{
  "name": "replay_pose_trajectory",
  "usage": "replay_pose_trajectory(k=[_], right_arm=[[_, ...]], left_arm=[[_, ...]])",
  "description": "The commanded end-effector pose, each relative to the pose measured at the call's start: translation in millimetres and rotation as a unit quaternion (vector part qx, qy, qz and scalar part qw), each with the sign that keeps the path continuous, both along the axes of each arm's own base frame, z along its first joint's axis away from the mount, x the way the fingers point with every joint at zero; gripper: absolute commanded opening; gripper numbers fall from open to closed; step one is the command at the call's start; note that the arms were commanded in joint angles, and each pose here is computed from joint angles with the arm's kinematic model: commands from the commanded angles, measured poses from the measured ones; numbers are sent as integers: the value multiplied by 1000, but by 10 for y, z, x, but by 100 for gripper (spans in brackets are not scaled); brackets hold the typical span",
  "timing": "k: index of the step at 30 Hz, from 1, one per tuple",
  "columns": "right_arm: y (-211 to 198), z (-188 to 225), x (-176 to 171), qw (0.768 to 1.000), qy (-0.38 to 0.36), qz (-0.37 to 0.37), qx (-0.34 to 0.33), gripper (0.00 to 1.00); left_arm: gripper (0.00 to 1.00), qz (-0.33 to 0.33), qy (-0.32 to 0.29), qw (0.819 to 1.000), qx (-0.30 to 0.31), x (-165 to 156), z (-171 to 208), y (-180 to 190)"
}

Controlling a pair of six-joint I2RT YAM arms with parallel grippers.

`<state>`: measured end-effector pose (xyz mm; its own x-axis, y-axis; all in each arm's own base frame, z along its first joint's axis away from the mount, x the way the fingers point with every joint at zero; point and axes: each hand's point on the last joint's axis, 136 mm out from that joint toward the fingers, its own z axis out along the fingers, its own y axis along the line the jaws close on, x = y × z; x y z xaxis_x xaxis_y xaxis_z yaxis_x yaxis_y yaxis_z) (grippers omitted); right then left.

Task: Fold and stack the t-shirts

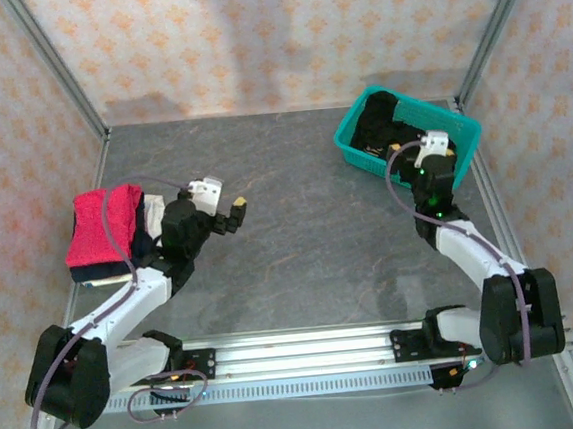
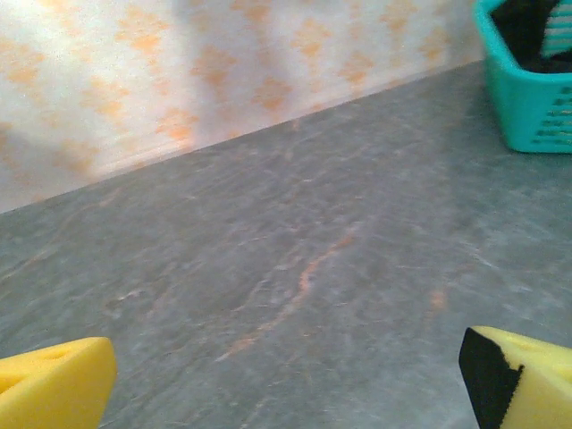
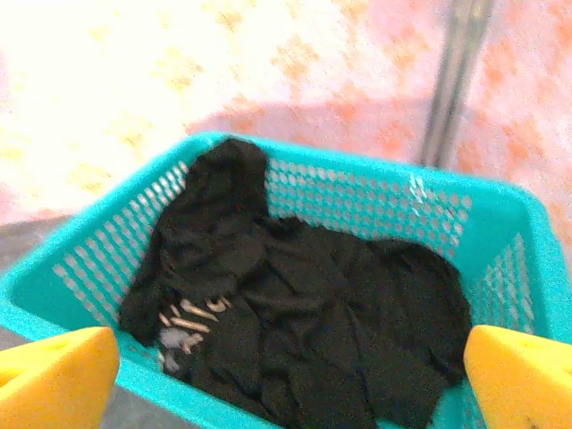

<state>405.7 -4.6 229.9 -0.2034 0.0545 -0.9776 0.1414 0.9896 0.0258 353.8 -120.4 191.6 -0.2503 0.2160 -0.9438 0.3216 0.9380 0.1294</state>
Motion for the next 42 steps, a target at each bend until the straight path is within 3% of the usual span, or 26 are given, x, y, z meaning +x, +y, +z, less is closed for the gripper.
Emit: replay_pose_trajectory(k=[1,8,13,18,21,24,26,29,31,39,42], right_arm=[[224,-182,73,995,70,69,-25,99],[646,-581,428,950,214,214,-69,99],[686,-936,536,919,297,245,-87,94],[624,-1153,633,901,346,242,-97,68],[650,-1124,688,905,339,241,-87,42],[701,-1056,738,912,325,241,-63,27],[766,-1032,752,913,317,251,-49,28],[800,-1037,774,912,313,259,-52,48],[762,-1048,796,911,315,257,-64,53],[663,-1149,888,891,353,279,-53,39],[719,-1184,858,880,364,300,-51,42]], left_arm=[[100,-38,4,999,-1,-49,67,-188],[100,-119,5,993,-7,-146,124,-667],[100,-131,14,991,-14,-153,73,-772],[100,-129,16,991,-13,-160,69,-763],[100,-126,18,992,-10,-167,63,-747],[100,-123,18,992,-11,-167,57,-738],[100,-122,19,992,-13,-160,48,-739],[100,-123,21,992,-17,-149,42,-755],[100,-125,21,992,-20,-148,40,-767],[100,-125,22,992,-22,-138,58,-773],[100,-124,23,992,-23,-144,50,-772]])
